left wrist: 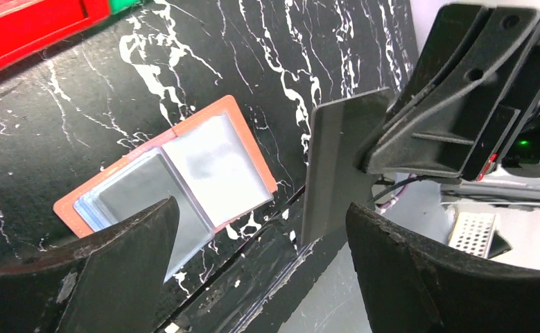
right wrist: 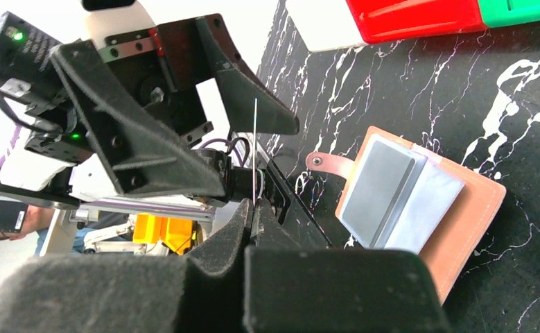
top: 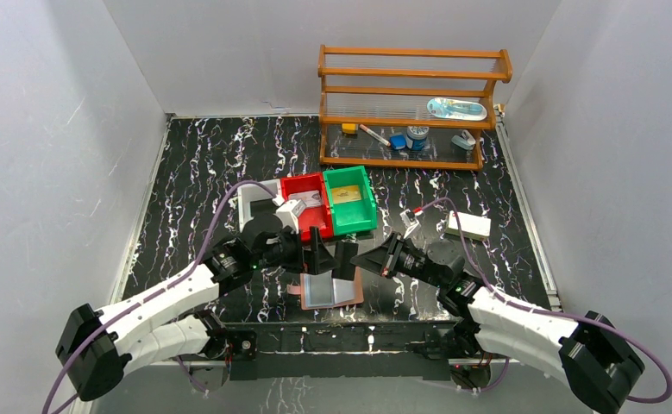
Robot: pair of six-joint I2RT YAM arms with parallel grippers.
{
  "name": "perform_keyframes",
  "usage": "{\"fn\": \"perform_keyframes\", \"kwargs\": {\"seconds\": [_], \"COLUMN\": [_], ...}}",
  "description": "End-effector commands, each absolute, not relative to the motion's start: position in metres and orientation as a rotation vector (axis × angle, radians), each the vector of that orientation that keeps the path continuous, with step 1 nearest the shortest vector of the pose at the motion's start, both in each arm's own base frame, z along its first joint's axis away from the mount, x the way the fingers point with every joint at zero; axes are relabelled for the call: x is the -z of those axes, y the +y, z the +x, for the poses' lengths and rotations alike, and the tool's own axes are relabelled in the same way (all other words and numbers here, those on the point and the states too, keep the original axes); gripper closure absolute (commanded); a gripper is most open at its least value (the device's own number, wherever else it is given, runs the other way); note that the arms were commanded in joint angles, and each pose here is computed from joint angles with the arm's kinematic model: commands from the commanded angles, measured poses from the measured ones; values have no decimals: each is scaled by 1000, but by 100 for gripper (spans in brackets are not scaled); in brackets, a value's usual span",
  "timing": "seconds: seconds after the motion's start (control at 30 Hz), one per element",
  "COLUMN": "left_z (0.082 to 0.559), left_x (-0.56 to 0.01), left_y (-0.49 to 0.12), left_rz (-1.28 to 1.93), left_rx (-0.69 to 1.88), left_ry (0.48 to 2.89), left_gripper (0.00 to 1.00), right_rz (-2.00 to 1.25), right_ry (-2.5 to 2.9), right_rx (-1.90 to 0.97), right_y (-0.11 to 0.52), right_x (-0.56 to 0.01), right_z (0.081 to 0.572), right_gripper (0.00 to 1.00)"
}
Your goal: Take the credit cards out of the card holder
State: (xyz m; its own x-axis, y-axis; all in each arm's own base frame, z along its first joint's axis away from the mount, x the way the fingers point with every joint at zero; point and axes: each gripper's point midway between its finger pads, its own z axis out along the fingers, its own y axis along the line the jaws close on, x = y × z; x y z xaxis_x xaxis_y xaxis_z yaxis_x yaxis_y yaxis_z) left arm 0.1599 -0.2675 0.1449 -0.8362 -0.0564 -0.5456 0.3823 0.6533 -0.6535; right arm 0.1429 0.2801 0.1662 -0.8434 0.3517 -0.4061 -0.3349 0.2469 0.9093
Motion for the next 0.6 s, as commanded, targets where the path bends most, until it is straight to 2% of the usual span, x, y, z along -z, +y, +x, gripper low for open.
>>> {"fn": "perform_keyframes", "kwargs": {"seconds": [0.0, 0.13, 0.4, 0.57], "left_z": [159, 156, 150, 144], "left_x": [-152, -171, -182, -181], "left_y": [-261, -269, -273, -281], "left_rz": [196, 279, 339, 367], "left_rx": [1297, 1454, 1532, 1632], "left_ry": [2280, 2205, 2143, 2151], "left_gripper": [10, 11, 12, 19], "right_rz": [-41, -45, -49, -46], "right_ry": [1911, 1912, 1903, 1885], "right_rx": [-1718, -1729, -1730, -1746], "right_y": [285, 284, 284, 285], "right_x": [-187, -185, -189, -195], "right_z": [139, 136, 136, 137], "right_gripper": [100, 100, 100, 100]}}
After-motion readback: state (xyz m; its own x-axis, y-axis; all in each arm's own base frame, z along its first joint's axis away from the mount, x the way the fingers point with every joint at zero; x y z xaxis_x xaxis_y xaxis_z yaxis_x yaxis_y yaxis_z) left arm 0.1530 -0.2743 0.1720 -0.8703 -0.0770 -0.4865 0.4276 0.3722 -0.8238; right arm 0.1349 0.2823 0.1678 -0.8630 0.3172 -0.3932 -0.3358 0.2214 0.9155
